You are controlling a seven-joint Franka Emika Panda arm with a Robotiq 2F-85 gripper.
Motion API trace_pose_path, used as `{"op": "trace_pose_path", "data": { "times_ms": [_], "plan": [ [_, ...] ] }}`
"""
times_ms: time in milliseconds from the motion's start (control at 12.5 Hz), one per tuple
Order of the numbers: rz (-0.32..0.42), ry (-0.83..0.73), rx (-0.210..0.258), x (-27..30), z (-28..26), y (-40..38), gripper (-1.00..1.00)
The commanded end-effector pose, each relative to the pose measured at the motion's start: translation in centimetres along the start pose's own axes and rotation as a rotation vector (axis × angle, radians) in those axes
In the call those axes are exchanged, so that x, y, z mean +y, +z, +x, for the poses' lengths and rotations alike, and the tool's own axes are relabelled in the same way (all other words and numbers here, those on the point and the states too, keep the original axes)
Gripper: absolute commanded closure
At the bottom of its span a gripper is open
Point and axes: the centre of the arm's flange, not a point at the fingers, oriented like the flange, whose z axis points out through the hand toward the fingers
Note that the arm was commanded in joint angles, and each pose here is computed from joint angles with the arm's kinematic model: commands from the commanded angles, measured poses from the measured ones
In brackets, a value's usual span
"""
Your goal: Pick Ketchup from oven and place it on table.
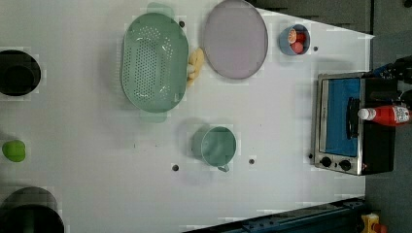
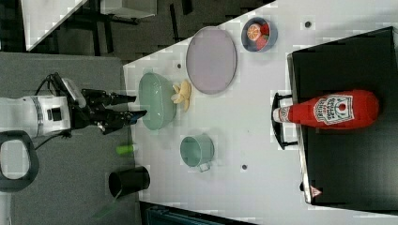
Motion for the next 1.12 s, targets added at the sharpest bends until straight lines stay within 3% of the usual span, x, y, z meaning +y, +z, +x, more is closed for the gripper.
{"op": "trace_pose_path", "data": {
  "times_ms": [80, 240, 560, 880, 1120],
  "plan": [
    [0.000, 0.061, 0.037, 11.2, -6.4, -9.0, -0.59],
    [0.000, 0.064, 0.037, 11.3, -6.3, -9.1, -0.99],
    [0.015, 0.126, 0.024, 13.4, -3.7, -8.7, -1.00],
    [0.028, 0.271, -0.004, 17.9, 2.8, -6.0, -1.00],
    [0.043, 0.382, 0.006, 21.1, 8.1, -2.9, -1.00]
  ]
}}
